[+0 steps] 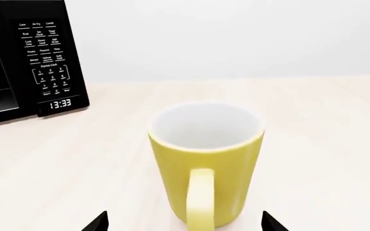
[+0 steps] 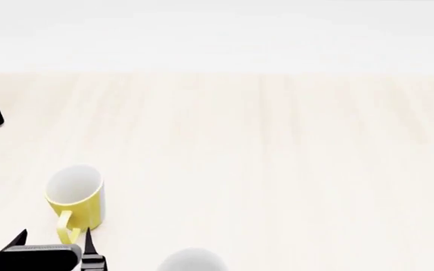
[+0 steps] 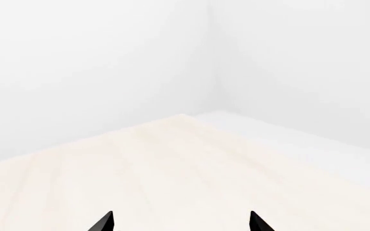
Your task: Put the yellow and white mug to the front of the white mug.
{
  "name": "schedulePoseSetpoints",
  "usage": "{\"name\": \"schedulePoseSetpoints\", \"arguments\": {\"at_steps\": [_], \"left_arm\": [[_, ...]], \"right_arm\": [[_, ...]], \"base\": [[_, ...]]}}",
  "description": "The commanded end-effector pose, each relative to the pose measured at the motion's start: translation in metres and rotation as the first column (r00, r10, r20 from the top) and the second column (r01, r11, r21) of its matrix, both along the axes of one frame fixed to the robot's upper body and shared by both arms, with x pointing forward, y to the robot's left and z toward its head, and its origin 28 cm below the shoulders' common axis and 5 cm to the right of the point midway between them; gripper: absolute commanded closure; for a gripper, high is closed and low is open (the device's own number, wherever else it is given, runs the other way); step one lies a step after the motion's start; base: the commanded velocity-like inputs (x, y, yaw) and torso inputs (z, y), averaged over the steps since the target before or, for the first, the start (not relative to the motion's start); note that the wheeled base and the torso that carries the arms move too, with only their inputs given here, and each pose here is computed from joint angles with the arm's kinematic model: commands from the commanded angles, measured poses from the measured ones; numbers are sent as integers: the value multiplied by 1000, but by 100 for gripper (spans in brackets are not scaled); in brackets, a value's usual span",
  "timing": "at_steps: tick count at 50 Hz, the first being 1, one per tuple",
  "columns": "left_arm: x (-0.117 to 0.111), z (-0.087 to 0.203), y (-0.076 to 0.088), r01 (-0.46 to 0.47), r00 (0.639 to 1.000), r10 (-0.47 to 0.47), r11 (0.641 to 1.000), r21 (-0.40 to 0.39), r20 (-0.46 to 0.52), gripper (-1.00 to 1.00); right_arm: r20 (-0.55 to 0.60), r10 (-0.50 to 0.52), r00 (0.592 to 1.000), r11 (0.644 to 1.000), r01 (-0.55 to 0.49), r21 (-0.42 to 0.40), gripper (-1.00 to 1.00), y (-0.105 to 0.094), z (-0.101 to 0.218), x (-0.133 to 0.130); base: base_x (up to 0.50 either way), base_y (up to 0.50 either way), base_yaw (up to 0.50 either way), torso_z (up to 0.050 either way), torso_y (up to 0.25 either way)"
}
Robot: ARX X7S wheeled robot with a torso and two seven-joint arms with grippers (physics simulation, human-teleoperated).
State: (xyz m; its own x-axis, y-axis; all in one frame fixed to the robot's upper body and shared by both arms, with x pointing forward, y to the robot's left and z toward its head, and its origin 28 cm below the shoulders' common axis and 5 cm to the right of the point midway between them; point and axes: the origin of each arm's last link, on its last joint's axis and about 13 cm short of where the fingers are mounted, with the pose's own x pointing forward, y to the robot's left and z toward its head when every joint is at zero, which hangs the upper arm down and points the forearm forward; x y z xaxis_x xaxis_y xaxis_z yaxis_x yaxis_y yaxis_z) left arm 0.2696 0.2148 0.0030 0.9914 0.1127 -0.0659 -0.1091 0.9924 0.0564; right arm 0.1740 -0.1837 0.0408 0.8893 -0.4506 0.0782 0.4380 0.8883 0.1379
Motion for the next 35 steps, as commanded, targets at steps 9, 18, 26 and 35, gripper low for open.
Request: {"name": "schedulePoseSetpoints", "arguments": {"at_steps": [9, 18, 26, 35], "left_arm": [[8, -4, 3, -18, 1000, 17, 999, -30, -13, 100], [9, -5, 2, -7, 1000, 7, 999, -36, -16, 100], [9, -4, 3, 6, 1000, -6, 999, -37, -12, 100], [12, 9, 6, 196, 980, -190, 974, -111, 59, 100]], "right_arm": [[-6, -3, 1000, 1000, 3, -4, -100, 0, 0, 0], [-3, -6, 1000, 1000, 6, -1, -100, -1, 0, 0], [-4, -6, 1000, 1000, 6, -1, -100, -1, 0, 0], [0, -9, 1000, 1000, 9, 2, -100, -2, 0, -1]], "base": [[0, 0, 0, 0, 0], [0, 0, 0, 0, 0], [0, 0, 0, 0, 0], [0, 0, 0, 0, 0]]}}
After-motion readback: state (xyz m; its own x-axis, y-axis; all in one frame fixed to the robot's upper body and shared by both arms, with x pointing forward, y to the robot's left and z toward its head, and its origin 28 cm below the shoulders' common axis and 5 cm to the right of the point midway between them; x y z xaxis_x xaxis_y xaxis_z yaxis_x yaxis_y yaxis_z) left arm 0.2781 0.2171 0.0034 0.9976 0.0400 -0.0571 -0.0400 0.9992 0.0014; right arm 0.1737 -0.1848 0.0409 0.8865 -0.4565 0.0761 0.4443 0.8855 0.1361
